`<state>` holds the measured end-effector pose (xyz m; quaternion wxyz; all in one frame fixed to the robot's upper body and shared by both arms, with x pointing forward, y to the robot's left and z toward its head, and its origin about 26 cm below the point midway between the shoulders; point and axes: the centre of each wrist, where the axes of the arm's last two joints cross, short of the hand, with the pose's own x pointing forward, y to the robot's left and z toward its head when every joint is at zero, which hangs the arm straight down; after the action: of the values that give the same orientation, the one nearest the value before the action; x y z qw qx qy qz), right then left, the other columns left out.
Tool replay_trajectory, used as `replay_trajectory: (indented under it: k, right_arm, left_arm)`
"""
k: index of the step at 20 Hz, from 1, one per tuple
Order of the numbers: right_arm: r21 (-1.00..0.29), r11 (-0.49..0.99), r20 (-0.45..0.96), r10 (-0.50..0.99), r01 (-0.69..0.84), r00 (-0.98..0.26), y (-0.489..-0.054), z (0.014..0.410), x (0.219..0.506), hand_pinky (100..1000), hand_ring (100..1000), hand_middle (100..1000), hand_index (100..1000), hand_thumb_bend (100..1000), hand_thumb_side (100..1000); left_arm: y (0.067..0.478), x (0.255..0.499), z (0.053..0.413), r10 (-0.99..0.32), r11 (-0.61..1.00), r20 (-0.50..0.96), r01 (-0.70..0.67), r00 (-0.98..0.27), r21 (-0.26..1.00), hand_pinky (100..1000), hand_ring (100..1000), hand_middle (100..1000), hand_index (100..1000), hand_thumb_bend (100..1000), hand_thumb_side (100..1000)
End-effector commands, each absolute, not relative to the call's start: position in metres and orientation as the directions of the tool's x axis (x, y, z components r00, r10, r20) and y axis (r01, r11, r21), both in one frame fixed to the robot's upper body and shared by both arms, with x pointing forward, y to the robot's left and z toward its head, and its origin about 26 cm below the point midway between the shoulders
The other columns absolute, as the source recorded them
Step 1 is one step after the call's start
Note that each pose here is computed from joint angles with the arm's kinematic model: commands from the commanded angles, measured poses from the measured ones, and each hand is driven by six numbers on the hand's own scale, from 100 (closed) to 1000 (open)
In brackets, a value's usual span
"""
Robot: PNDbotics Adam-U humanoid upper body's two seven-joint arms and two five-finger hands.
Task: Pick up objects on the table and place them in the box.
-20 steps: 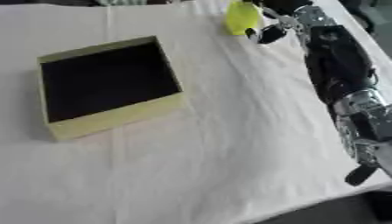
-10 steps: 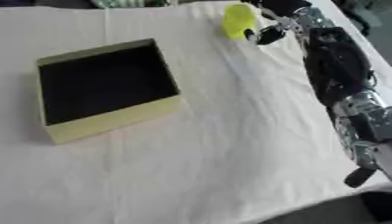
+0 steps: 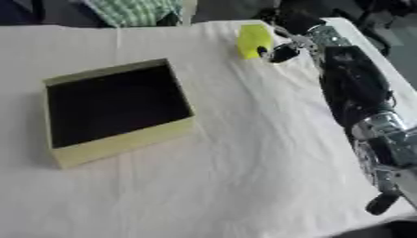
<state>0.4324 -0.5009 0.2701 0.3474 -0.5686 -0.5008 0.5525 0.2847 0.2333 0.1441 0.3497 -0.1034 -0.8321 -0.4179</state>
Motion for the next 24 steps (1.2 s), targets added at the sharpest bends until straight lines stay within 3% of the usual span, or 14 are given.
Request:
replay_trajectory:
  k: [1, 13, 24]
  right_arm:
    - [-0.933, -0.277, -0.302, 0.950, 0.230, -0.083, -0.5100, 0.2953, 0.4239, 828, 946, 956, 1000, 180, 381]
    - [-0.937, -0.258, -0.283, 0.956, 0.235, -0.079, -0.5145, 0.2944, 0.4205, 822, 952, 954, 1000, 107, 359]
    - [-0.941, -0.244, -0.266, 0.961, 0.233, -0.071, -0.5183, 0.2940, 0.4174, 819, 955, 946, 1000, 100, 349]
  left_arm:
    - [0.2343, 0.2832, 0.1517, -0.117, 0.623, 0.646, 0.451, -0.754, 0.639, 694, 530, 511, 769, 100, 949]
    - [0.2328, 0.2834, 0.1520, -0.108, 0.613, 0.638, 0.454, -0.762, 0.646, 696, 529, 508, 774, 100, 956]
    - [0.2315, 0.2837, 0.1523, -0.105, 0.604, 0.630, 0.454, -0.769, 0.655, 698, 529, 503, 778, 100, 963]
